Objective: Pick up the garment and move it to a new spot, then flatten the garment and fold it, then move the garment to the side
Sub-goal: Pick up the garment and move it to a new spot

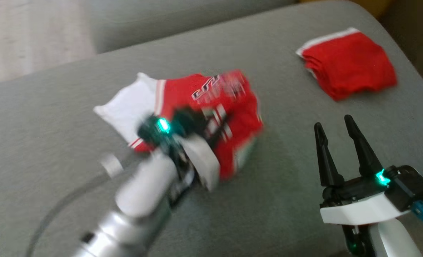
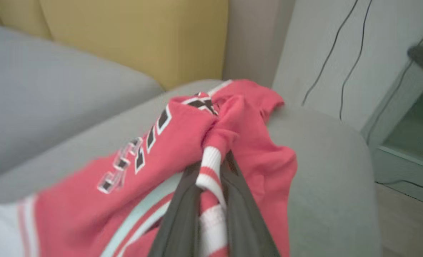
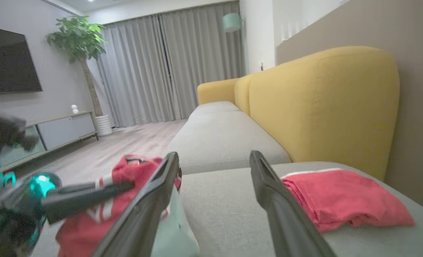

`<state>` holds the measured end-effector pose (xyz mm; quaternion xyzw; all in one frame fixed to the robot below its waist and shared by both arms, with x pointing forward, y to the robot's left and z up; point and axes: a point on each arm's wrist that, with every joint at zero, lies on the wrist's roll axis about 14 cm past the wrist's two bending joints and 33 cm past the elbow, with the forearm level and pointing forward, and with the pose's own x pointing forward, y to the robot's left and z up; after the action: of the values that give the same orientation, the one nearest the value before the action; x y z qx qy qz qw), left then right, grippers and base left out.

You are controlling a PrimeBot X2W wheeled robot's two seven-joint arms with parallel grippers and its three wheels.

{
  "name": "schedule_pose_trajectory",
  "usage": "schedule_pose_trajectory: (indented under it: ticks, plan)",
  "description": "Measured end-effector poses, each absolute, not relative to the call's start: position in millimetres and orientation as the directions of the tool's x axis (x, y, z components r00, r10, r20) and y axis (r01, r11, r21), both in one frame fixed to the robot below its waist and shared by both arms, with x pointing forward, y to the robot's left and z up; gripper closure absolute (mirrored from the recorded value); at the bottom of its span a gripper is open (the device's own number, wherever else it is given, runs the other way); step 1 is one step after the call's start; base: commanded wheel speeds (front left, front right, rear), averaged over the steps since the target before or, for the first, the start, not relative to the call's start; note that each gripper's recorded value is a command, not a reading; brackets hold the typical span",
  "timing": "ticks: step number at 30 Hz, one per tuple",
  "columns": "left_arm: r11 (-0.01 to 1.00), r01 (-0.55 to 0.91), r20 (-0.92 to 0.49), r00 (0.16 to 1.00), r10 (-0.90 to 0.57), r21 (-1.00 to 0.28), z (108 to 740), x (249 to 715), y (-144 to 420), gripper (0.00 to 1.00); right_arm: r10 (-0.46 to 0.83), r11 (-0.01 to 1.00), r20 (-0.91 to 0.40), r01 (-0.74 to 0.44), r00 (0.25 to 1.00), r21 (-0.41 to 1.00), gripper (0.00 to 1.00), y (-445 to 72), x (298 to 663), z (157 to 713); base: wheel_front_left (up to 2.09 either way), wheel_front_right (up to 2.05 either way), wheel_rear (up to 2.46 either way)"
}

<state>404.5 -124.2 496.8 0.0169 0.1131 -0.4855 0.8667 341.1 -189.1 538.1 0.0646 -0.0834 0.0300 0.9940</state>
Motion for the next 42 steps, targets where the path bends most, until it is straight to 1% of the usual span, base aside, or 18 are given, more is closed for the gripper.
schedule_pose_trajectory:
  ticks: [2, 3, 4, 5, 6, 10, 11, 12, 14, 15, 18, 21, 25, 28, 32, 35, 39, 42]
  plan:
    - [0.499, 0.856, -0.259, 0.455, -0.852, -0.135, 465, 387, -134, 1.00, 0.025, 0.991, 0.144, -0.044, 0.989, 0.129, 0.00, -194, 342, 530, 0.00, 0.00, 0.00]
    - [0.496, 0.854, -0.273, 0.446, -0.852, -0.154, 452, 384, -135, 1.00, 0.015, 0.991, 0.127, -0.032, 0.992, 0.130, 0.00, -197, 342, 526, 0.00, 0.00, 0.00]
    - [0.498, 0.851, -0.283, 0.443, -0.851, -0.165, 442, 383, -136, 0.91, 0.007, 0.991, 0.113, -0.022, 0.994, 0.131, 0.00, -199, 344, 521, 0.00, 0.00, 0.00]
    - [0.509, 0.844, -0.295, 0.448, -0.844, -0.172, 432, 385, -133, 0.59, -0.001, 0.991, 0.102, -0.013, 0.995, 0.131, 0.00, -201, 345, 518, 0.00, 0.00, 0.00]
    - [0.518, 0.837, -0.292, 0.458, -0.839, -0.178, 427, 387, -133, 0.00, -0.010, 0.992, 0.092, -0.002, 0.996, 0.130, 0.00, -204, 347, 515, 0.00, 0.00, 0.00]
    - [0.553, 0.809, -0.195, 0.520, -0.832, -0.199, 438, 392, -132, 0.00, -0.015, 0.992, 0.069, 0.006, 0.998, 0.129, 0.00, -206, 350, 507, 0.00, 0.00, 0.00]
    - [0.570, 0.797, -0.163, 0.546, -0.822, -0.202, 446, 394, -131, 0.00, -0.010, 0.992, 0.070, 0.001, 0.997, 0.129, 0.00, -205, 351, 507, 0.00, 0.00, 0.00]
    - [0.612, 0.765, -0.111, 0.602, -0.790, -0.201, 462, 399, -126, 0.00, 0.002, 0.992, 0.074, -0.012, 0.997, 0.125, 0.00, -201, 351, 508, 0.00, 0.00, 0.00]
    - [0.675, 0.711, -0.090, 0.672, -0.735, -0.200, 472, 404, -112, 0.00, 0.016, 0.991, 0.072, -0.026, 0.997, 0.128, 0.00, -197, 347, 507, 0.00, 0.00, 0.00]
    - [0.675, 0.711, -0.090, 0.672, -0.735, -0.200, 472, 404, -112, 0.00, 0.016, 0.991, 0.072, -0.026, 0.997, 0.128, 0.00, -197, 347, 507, 0.00, 0.00, 0.00]
    - [0.774, 0.601, -0.071, 0.779, -0.623, -0.196, 483, 406, -77, 0.00, 0.048, 0.988, 0.063, -0.056, 0.997, 0.143, 0.00, -185, 338, 503, 0.00, 0.00, 0.00]
    - [0.863, 0.468, 0.000, 0.879, -0.477, -0.190, 506, 408, -27, 0.00, 0.102, 0.983, 0.057, -0.110, 0.993, 0.148, 0.00, -167, 333, 499, 0.00, 0.00, 0.00]
    - [0.942, 0.282, 0.069, 0.959, -0.274, -0.180, 524, 394, 46, 0.00, 0.156, 0.974, 0.086, -0.168, 0.984, 0.154, 0.00, -149, 335, 507, 0.00, 0.00, 0.00]
    - [0.972, 0.168, 0.075, 0.985, -0.157, -0.167, 521, 366, 89, 0.00, 0.183, 0.968, 0.099, -0.197, 0.978, 0.153, 0.00, -139, 333, 510, 0.00, 0.00, 0.00]
    - [0.982, 0.094, 0.079, 0.993, -0.082, -0.163, 515, 326, 116, 0.00, 0.218, 0.962, 0.079, -0.228, 0.973, 0.148, 0.00, -128, 320, 502, 0.00, 0.00, 0.00]
    - [0.989, 0.071, 0.085, 0.995, -0.060, -0.134, 512, 303, 127, 0.00, 0.236, 0.960, 0.051, -0.241, 0.970, 0.143, 0.00, -123, 307, 493, 0.00, 0.00, 0.00]
    - [0.991, 0.072, 0.035, 0.997, -0.068, -0.113, 492, 274, 126, 0.00, 0.253, 0.959, 0.029, -0.254, 0.967, 0.126, 0.00, -119, 295, 485, 0.00, 0.00, 0.00]
    - [0.991, 0.064, 0.012, 0.998, -0.063, -0.118, 483, 264, 126, 0.00, 0.249, 0.960, 0.027, -0.250, 0.968, 0.127, 0.00, -120, 292, 484, 0.00, 0.00, 0.00]
